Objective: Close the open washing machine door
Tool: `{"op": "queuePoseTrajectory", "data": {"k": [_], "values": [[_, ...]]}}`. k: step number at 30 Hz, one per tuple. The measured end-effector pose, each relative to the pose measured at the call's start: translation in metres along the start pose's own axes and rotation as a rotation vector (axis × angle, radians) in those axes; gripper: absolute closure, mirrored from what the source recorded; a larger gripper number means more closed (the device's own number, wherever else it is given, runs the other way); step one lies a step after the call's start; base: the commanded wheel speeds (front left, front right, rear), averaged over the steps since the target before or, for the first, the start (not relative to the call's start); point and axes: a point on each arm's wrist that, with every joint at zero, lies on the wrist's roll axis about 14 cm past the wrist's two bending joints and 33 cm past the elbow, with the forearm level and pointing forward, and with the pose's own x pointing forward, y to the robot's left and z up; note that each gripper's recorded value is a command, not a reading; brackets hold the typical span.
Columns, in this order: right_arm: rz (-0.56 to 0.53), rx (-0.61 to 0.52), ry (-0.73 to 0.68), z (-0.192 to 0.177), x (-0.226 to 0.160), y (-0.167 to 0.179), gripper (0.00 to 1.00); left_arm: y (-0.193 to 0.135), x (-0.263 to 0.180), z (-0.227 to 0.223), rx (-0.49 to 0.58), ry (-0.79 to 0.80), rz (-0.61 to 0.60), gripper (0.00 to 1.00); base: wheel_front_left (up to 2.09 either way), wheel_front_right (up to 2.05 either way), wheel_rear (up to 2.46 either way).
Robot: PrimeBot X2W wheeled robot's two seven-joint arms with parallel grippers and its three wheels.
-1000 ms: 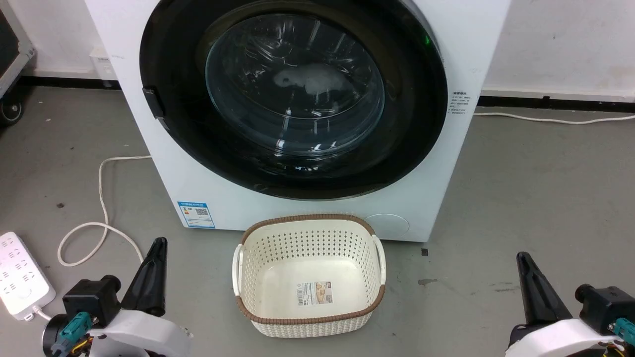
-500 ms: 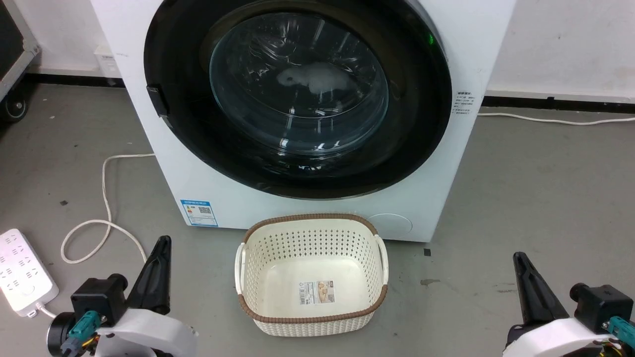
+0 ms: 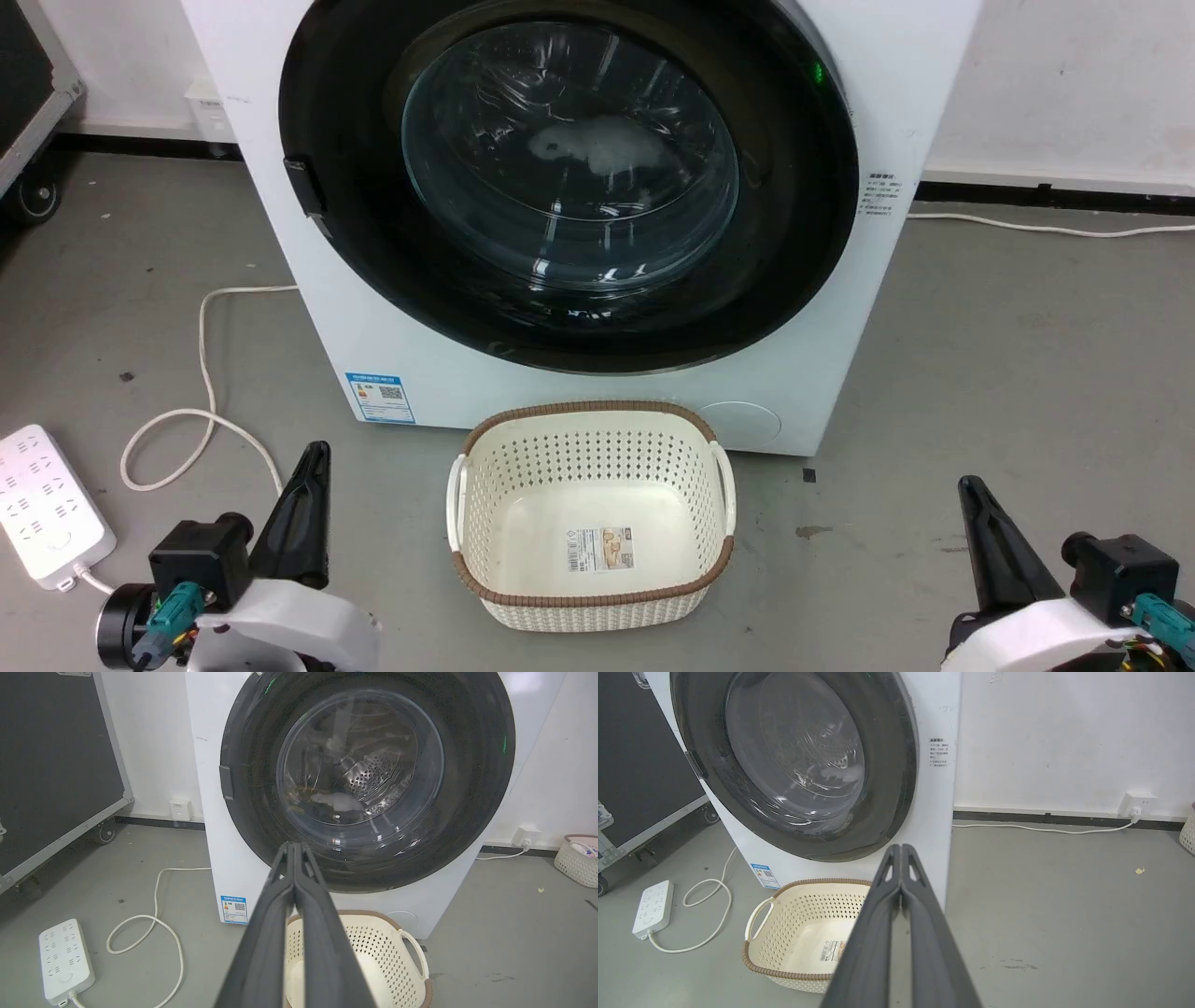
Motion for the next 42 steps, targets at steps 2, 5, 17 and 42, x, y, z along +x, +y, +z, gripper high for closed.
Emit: {"op": "queuePoseTrajectory", "data": {"k": [2, 5, 17, 42], "values": [[0.003, -0.006, 0.002, 0.000, 0.000, 0.001, 1.00, 0.000, 0.000, 0.000, 0.004, 0.001, 0.003, 1.00, 0.00, 0.00, 0.00], [0.007, -0.008, 0.002, -0.001, 0.001, 0.002, 1.00, -0.001, 0.000, 0.000, 0.009, 0.000, 0.005, 1.00, 0.00, 0.00, 0.00], [0.024, -0.028, 0.008, 0.000, 0.005, 0.007, 1.00, 0.000, -0.001, -0.001, 0.027, 0.004, 0.020, 1.00, 0.00, 0.00, 0.00], [0.057, -0.069, 0.022, -0.002, 0.010, 0.018, 1.00, 0.001, -0.002, -0.005, 0.070, 0.023, 0.054, 1.00, 0.00, 0.00, 0.00]]}}
